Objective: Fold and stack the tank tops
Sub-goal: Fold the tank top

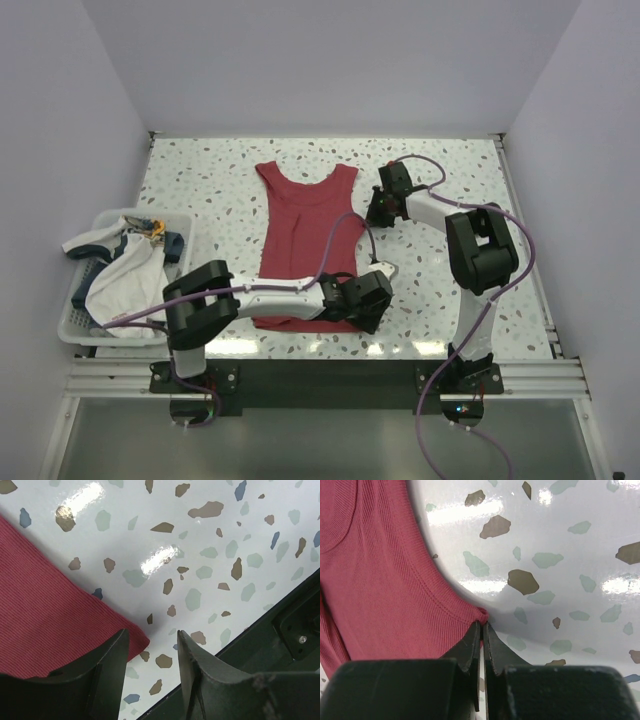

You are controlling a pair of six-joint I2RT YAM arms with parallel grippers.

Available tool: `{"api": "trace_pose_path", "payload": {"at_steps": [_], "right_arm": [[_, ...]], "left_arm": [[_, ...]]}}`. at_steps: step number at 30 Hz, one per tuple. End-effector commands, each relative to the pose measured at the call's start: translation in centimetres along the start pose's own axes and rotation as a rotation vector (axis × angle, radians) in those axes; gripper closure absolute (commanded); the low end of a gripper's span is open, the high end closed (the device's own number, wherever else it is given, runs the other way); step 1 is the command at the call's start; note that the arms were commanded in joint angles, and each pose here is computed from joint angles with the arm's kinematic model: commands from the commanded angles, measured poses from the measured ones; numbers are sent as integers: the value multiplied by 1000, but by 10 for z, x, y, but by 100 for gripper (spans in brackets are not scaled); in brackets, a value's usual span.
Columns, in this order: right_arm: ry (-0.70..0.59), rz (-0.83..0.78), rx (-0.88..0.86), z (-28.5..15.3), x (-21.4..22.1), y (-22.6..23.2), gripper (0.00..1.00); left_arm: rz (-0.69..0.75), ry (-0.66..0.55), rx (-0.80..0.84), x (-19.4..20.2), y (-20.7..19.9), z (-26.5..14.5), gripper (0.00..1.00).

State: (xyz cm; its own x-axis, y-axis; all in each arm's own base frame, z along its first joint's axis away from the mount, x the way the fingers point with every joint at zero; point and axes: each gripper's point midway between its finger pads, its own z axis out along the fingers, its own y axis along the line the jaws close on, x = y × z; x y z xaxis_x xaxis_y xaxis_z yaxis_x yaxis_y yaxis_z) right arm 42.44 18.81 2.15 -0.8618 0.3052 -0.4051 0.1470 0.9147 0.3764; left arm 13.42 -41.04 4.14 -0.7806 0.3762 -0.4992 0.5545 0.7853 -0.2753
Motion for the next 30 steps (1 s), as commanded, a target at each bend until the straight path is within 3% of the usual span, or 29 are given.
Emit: {"api": "trace_pose_path", "payload": {"at_steps": [1, 12, 15, 19, 21, 25, 30], "right_arm": [[-38, -21, 17, -5, -12, 1, 100], [-36, -22, 14, -4, -9, 0, 100], [-45, -24, 24, -7, -11, -2, 100], [-62, -29, 68, -11, -12, -12, 100], [-67, -22, 93, -15, -15, -21, 100], [-95, -4, 152, -26, -22, -42, 100], [-125, -12, 138, -43, -28, -38, 100]], "left_arm": [[12, -14, -47, -5, -1, 3, 52], [52, 19, -164, 12, 7, 18, 61], [64, 19, -171, 15, 4, 18, 72], [85, 6, -150, 11, -5, 12, 96], [89, -19, -118, 4, -13, 5, 100], [82, -59, -22, -4, -29, -11, 100], [59, -104, 37, -9, -31, -26, 100]]}}
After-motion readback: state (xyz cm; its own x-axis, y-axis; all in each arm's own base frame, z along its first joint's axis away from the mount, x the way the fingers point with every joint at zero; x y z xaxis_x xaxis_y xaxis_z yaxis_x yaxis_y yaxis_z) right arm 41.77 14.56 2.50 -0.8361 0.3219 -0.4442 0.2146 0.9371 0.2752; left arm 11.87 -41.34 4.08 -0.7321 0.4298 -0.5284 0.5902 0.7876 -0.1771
